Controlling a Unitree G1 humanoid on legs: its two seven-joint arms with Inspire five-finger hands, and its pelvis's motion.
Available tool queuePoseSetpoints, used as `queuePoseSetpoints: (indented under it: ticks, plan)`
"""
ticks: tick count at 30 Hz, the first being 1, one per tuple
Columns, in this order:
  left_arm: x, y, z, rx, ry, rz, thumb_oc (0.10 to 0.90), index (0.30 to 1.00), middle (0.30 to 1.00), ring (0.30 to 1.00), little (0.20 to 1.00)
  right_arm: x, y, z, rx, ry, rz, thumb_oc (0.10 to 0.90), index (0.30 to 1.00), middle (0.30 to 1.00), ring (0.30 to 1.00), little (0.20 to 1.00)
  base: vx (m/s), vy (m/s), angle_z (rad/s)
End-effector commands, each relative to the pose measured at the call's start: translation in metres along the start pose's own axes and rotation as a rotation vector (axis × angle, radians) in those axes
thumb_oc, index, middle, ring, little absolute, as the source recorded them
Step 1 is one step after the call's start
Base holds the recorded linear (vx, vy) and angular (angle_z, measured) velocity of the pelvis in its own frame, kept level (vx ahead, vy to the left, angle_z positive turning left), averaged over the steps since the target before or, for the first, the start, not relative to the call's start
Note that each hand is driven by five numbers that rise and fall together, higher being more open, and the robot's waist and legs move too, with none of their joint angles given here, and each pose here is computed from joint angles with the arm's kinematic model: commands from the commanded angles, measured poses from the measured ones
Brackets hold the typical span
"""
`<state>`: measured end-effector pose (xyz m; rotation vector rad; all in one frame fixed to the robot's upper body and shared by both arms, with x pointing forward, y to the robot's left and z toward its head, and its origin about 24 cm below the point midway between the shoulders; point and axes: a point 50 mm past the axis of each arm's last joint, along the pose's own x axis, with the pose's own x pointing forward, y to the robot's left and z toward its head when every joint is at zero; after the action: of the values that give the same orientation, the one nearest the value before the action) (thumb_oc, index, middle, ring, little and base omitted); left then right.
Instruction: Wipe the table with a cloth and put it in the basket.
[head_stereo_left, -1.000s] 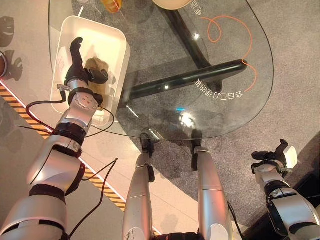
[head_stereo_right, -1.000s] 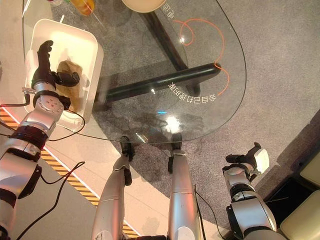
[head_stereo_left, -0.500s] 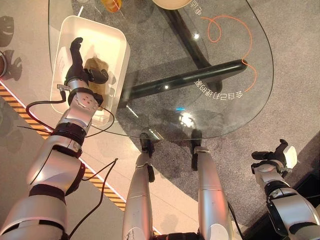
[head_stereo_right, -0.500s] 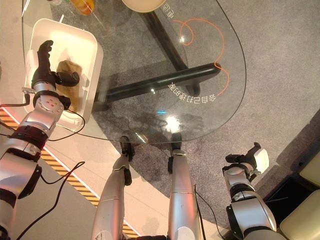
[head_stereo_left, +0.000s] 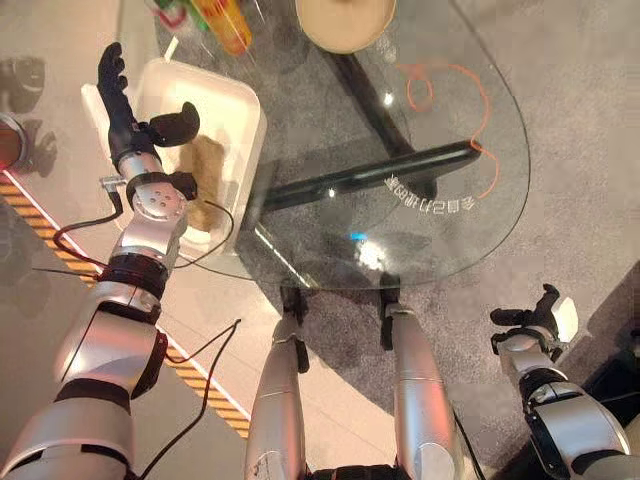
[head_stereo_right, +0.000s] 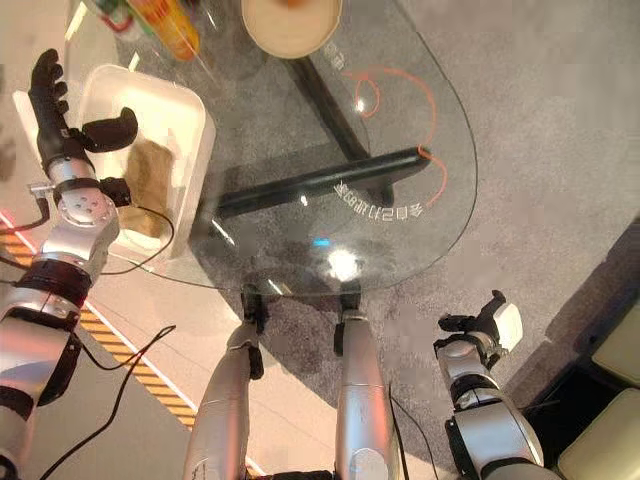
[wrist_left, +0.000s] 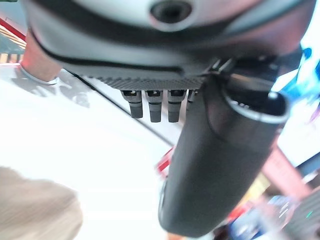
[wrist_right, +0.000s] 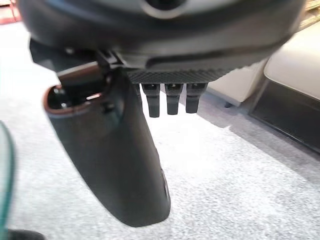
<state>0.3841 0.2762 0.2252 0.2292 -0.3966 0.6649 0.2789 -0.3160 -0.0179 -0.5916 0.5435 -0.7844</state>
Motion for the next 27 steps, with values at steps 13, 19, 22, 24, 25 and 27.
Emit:
queuePoseSetpoints:
  ticks: [13,19,22,24,25,27]
  plan:
    - [-0.016,0.101,-0.052,-0.129,0.079,0.129,0.800,0.900,0.900,0.900,0.900,-0.030,-0.025,-0.137,-0.167,0.360,0.210,0.800,0.900,0.900,0.900,0.900,0.06,-0.045,0.08]
    - [-0.096,0.115,-0.144,-0.050,0.396,0.064,0.800,0.900,0.900,0.900,0.900,-0.062,-0.021,-0.183,-0.319,0.462,0.346,0.800,0.900,0.900,0.900,0.900,0.09,0.012,0.17]
    - [-0.142,0.123,-0.181,0.021,0.567,0.016,0.800,0.900,0.900,0.900,0.900,-0.075,-0.020,-0.197,-0.368,0.493,0.395,0.800,0.900,0.900,0.900,0.900,0.09,0.049,0.12]
    - [-0.176,0.132,-0.204,0.098,0.703,-0.033,0.800,0.900,0.900,0.900,0.900,-0.083,-0.019,-0.206,-0.375,0.536,0.429,0.800,0.900,0.900,0.900,0.900,0.13,0.051,0.00]
    - [-0.188,0.135,-0.211,0.123,0.746,-0.051,0.800,0.900,0.900,0.900,0.900,-0.085,-0.019,-0.208,-0.381,0.548,0.439,0.800,0.900,0.900,0.900,0.900,0.11,0.055,-0.01]
    - [-0.216,0.141,-0.226,0.177,0.877,-0.100,0.800,0.900,0.900,0.900,0.900,-0.089,-0.019,-0.212,-0.396,0.565,0.463,0.800,0.900,0.900,0.900,0.900,0.05,0.032,-0.02]
